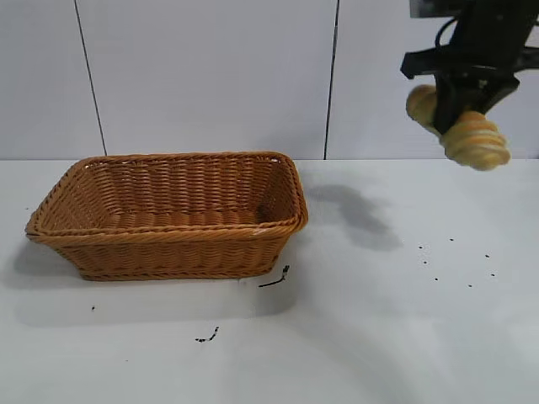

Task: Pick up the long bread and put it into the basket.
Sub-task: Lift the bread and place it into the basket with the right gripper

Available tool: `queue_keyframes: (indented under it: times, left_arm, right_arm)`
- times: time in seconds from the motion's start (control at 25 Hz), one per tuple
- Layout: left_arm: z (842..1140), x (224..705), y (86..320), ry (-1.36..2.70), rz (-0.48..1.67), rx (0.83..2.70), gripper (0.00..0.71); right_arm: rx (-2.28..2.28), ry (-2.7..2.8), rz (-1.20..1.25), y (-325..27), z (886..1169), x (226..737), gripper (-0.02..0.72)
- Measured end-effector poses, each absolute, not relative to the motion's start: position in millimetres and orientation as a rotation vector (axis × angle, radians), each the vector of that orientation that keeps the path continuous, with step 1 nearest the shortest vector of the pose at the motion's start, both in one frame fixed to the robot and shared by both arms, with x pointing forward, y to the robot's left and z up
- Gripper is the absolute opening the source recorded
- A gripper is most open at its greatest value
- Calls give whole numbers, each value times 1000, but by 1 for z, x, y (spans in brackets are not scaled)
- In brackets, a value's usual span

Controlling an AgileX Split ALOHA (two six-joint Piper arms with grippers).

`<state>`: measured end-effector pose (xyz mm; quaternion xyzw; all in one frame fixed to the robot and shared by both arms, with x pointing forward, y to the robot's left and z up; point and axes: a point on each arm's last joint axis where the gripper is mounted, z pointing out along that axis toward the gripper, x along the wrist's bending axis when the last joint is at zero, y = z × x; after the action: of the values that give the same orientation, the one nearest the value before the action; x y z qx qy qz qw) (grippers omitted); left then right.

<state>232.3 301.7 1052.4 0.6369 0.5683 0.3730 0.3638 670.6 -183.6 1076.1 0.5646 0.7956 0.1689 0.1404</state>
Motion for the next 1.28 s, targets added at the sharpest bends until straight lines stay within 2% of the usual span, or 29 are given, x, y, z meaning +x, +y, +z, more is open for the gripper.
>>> queue_keyframes:
  times: [0.28, 0.48, 0.64, 0.84, 1.08, 1.28]
  left_arm:
    - [1052, 232, 302, 1462, 960, 1639, 696]
    - [1052, 232, 302, 1462, 960, 1639, 696]
    - [1052, 232, 302, 1462, 960, 1639, 696]
    - [1052, 232, 302, 1462, 960, 1639, 696]
    - [1052, 232, 302, 1462, 960, 1639, 696]
    - [1052, 232, 302, 1462, 960, 1639, 696]
  right_arm:
    - [1095, 2488, 576, -92, 1074, 676, 168]
    - [649, 2593, 595, -27, 1051, 662, 168]
    - [330, 2622, 569, 7, 1026, 655, 168]
    - [101, 2657, 563, 24, 996, 655, 168]
    - [82, 2691, 575, 32, 958, 662, 168]
    - [85, 2719, 557, 34, 938, 663, 168]
